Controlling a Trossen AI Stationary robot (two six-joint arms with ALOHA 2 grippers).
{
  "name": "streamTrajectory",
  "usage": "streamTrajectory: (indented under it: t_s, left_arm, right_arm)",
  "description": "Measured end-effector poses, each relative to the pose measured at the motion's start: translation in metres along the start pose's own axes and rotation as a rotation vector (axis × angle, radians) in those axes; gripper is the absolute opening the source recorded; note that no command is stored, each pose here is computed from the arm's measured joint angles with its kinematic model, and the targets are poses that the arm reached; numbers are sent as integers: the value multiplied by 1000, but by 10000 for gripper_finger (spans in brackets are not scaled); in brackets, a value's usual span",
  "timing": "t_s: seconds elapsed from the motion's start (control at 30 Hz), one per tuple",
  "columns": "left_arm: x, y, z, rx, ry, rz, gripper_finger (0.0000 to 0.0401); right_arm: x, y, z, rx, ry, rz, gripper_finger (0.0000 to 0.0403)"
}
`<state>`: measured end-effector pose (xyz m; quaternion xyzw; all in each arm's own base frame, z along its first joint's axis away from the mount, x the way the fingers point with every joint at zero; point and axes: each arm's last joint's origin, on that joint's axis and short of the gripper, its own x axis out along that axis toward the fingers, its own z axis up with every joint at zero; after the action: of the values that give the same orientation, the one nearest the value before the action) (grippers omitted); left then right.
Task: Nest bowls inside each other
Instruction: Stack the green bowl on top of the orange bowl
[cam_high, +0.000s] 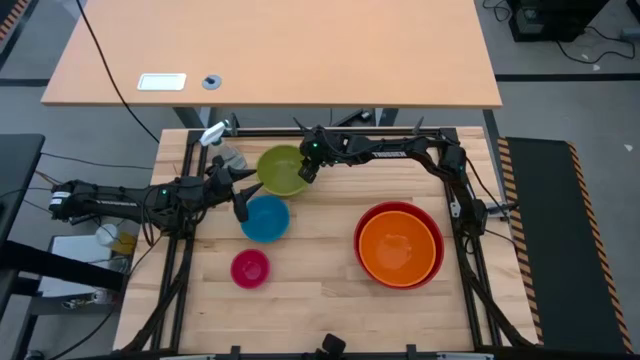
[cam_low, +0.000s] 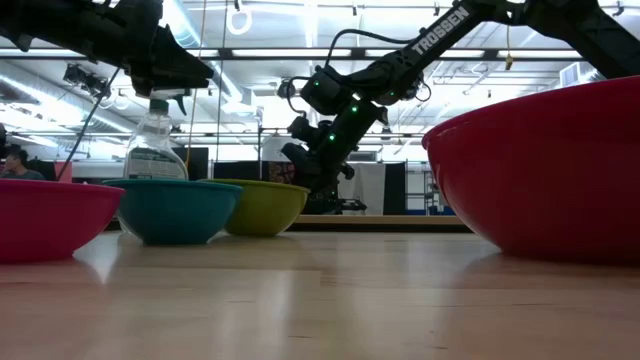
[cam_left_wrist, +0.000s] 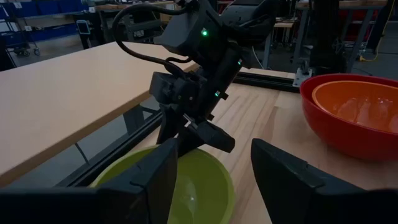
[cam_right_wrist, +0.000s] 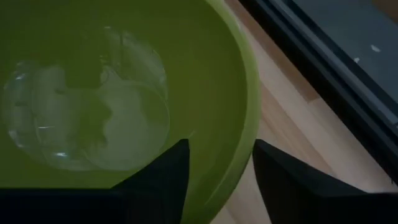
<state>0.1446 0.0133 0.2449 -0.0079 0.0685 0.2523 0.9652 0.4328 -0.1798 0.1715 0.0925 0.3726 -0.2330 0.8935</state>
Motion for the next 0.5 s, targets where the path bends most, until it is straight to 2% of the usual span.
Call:
streamTrajectory:
  t_s: [0.1, 0.3, 0.37, 0.5]
  left_arm:
    - [0, 0, 0, 1, 0, 0, 208]
    - [0, 1, 0, 17, 0, 7, 208]
    - [0, 1, 0, 20, 0, 6, 208]
    - [0, 1, 0, 20, 0, 6, 208]
  right_arm:
    - [-1, -1, 3, 1, -24, -29, 138]
    - [-2, -3, 4, -4, -34, -17, 32]
    - [-2, -5, 5, -6, -34, -15, 21]
    - [-1, -9, 4, 7, -27, -14, 29]
